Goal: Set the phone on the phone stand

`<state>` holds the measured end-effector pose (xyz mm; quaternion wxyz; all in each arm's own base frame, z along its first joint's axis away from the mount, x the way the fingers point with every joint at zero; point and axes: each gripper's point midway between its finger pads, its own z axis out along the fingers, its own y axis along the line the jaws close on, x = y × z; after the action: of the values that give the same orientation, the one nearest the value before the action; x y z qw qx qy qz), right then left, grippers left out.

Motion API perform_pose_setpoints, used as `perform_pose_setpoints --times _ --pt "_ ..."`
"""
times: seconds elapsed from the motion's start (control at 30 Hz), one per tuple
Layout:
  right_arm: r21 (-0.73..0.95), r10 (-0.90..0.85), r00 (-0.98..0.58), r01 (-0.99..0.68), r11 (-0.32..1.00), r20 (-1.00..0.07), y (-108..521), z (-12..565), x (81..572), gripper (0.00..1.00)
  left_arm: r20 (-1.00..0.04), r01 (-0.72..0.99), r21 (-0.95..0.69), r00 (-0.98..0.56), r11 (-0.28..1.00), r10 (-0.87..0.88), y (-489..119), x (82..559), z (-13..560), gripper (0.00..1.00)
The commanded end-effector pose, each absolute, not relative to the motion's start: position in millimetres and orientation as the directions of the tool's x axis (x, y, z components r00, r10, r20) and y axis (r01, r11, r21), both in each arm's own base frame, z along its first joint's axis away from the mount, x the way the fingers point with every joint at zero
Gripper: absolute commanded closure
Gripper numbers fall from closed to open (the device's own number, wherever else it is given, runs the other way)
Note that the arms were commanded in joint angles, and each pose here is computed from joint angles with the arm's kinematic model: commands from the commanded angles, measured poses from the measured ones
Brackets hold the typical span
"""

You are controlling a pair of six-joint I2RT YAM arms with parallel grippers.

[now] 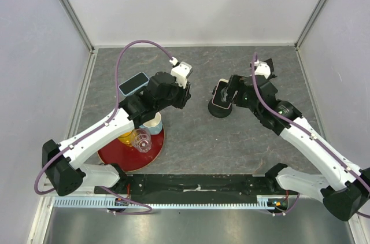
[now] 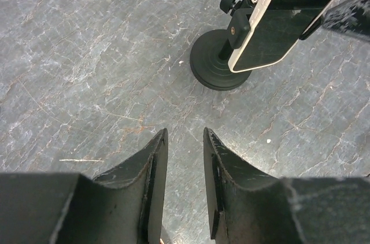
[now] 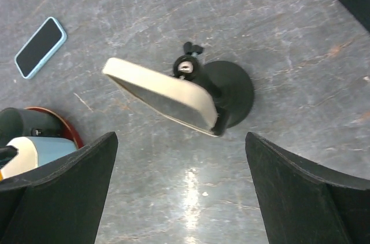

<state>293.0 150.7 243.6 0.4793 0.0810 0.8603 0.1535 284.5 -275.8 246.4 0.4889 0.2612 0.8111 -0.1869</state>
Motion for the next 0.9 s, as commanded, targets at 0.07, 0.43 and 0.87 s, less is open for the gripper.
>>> perform_pose_setpoints --times 0.07,0.43,0.87 --pt "0.414 0.421 -0.401 0.11 0.904 -0.814 177.6 264.2 301.2 0.02 -0.921 0.621 -0.102 -0.355 0.777 0.163 -282.2 282.0 273.1 0.62" --pt "0.32 0.438 -0.333 0.353 0.879 -0.835 168.3 257.1 318.2 0.02 -0.921 0.615 -0.097 -0.353 0.783 0.163 -280.7 282.9 273.0 0.62" --pt "0.241 0.384 -0.298 0.421 0.875 -0.874 171.6 248.9 339.3 0.06 -0.919 0.618 -0.101 -0.358 0.78 0.165 -281.9 282.5 272.0 0.62"
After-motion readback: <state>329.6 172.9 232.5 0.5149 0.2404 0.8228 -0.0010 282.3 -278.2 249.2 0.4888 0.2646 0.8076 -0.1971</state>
